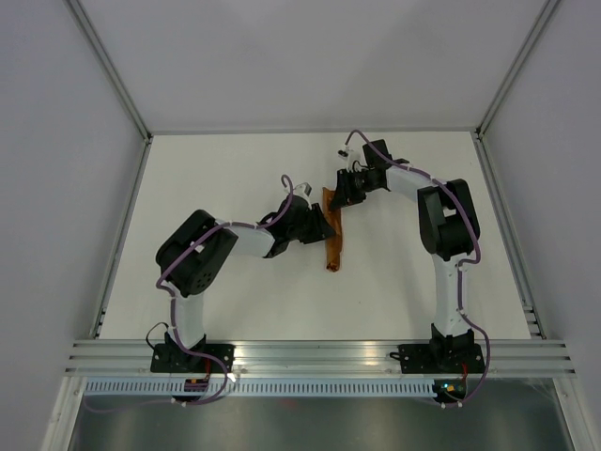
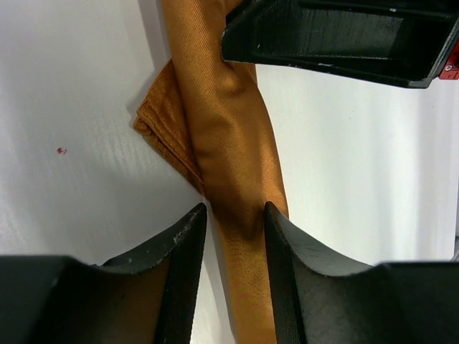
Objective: Fold the napkin, place the utensils inside, and roll it up
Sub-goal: Roll the napkin at the center of the board.
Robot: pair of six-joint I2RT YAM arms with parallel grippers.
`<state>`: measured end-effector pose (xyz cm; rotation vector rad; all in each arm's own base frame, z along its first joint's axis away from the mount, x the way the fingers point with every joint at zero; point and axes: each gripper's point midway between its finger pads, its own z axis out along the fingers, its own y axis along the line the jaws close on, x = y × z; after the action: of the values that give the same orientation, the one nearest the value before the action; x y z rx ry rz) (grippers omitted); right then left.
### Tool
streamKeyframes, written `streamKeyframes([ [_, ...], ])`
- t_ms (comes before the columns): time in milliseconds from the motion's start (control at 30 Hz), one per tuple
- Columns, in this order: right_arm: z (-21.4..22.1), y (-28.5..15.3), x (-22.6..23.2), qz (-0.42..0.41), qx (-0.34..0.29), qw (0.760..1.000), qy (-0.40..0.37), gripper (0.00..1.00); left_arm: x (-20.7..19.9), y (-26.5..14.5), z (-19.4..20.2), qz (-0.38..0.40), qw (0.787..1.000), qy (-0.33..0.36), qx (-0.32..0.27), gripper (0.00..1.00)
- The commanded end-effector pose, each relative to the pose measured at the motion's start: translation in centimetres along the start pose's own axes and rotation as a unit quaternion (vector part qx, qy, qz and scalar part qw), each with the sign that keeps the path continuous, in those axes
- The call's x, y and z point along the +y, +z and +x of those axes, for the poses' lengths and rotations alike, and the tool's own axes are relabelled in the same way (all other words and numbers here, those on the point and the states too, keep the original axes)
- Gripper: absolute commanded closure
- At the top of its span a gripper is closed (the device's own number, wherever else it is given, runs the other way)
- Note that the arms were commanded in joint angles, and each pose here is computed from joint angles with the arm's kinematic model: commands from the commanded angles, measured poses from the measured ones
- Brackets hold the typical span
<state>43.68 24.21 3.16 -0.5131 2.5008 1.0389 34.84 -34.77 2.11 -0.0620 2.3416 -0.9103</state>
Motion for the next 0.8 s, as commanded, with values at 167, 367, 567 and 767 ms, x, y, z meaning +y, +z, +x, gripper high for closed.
streamKeyframes([
  [167, 0.2, 0.5, -0.3, 0.022, 0.008, 1.0, -0.004, 0.72, 10.2, -2.7, 6.4, -0.167, 0.981, 0.039, 0.086, 0.51],
  [367, -0.5, -0.4, 0.4, 0.021, -0.001, 1.0, -0.013, 0.72, 10.2, -2.8, 6.2, -0.171, 0.981, 0.042, 0.084, 0.54],
  [567, -0.9, -1.0, 1.4, 0.01, -0.006, 1.0, -0.016, 0.72, 11.0, -3.0, 6.4, -0.197, 0.975, 0.041, 0.096, 0.7],
  [767, -1.8, -2.4, 2.8, 0.001, -0.018, 0.999, -0.033, 0.71, 11.7, -2.9, 6.8, -0.218, 0.969, 0.039, 0.11, 0.83],
])
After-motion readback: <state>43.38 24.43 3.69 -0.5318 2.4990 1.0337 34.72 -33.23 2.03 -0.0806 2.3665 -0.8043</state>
